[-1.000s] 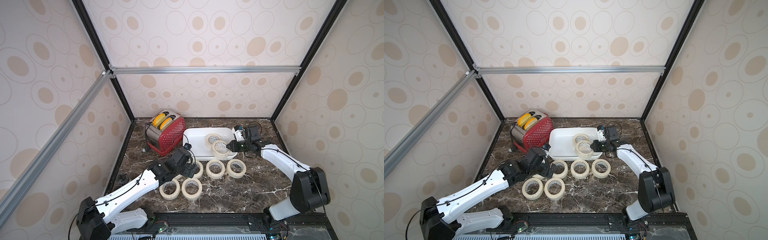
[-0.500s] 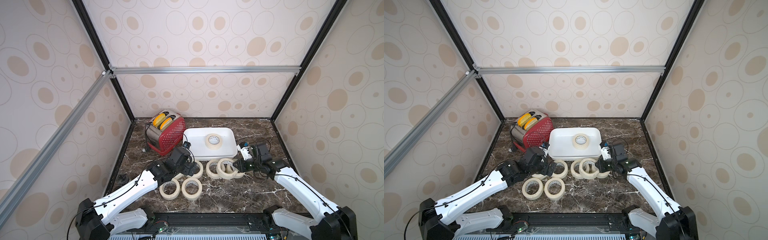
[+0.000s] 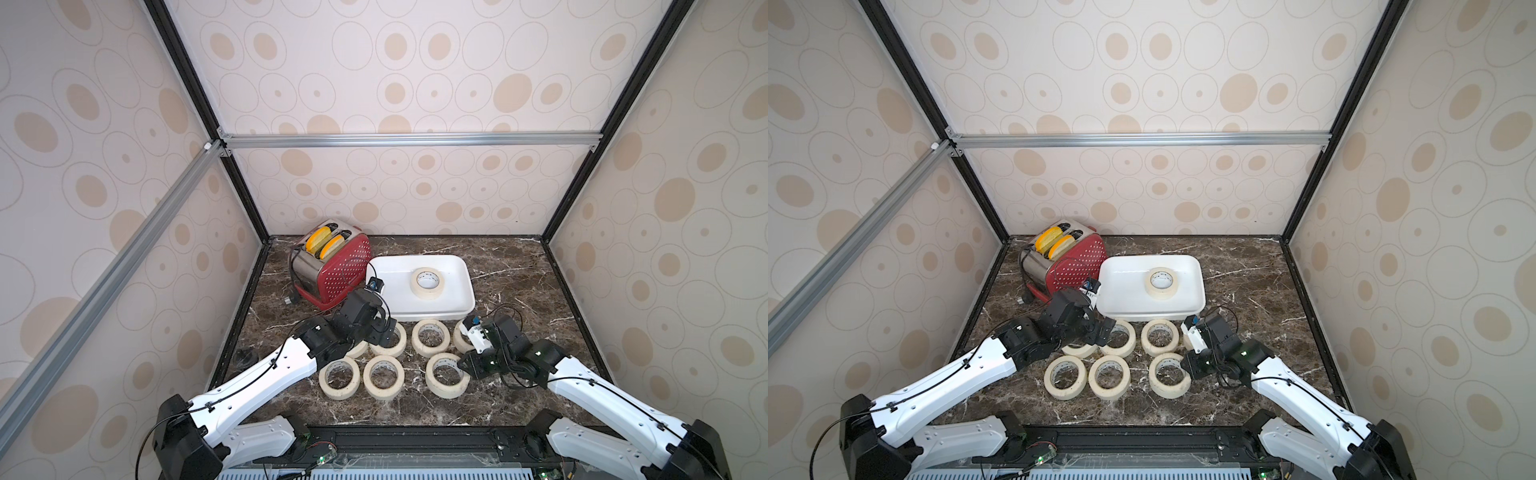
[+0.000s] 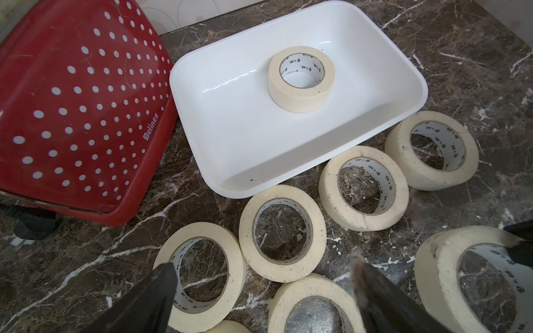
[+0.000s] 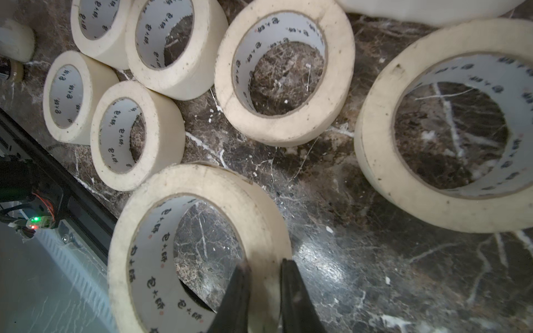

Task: Take out the art tape in the storage box
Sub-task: Place the art tape at the center of the board.

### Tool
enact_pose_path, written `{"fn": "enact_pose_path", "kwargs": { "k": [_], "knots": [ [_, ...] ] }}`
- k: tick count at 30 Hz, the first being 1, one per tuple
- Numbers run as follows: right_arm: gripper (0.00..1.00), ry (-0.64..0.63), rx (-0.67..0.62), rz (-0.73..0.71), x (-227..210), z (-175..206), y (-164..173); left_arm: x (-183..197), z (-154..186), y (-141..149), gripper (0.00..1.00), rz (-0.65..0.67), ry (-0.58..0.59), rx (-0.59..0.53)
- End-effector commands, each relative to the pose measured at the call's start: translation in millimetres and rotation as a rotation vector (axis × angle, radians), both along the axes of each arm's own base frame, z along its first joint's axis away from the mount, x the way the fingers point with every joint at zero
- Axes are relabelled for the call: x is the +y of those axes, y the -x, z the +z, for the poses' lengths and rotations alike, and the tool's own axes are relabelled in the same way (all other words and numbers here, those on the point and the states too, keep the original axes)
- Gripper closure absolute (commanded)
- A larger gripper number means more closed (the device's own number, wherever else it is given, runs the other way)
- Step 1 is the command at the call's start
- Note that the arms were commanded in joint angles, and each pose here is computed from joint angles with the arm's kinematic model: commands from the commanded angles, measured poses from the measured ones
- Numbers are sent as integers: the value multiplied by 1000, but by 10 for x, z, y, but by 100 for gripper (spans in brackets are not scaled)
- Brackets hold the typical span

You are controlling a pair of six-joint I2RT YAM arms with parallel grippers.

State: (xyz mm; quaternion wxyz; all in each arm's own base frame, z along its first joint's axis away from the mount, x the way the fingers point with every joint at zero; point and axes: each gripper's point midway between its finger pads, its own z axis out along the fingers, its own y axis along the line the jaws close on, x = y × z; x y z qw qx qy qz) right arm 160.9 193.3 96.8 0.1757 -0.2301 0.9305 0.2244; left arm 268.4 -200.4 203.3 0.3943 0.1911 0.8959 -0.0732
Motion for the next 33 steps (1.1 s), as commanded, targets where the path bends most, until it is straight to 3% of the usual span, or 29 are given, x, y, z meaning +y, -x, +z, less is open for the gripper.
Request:
{"fn": "enact_pose_path", "kwargs": {
  "k": [1,25,33],
  "knots": [
    [86,-13,0,9,120,-48,-26,-26,165,-78,1,2,16,-37],
    [83,63,-8,46,347,-423,-290,46,72,-60,1,29,-10,-22],
    [74,96,-20,23,293,-444,-332,34,76,-54,1,28,0,-18]
  ]
}}
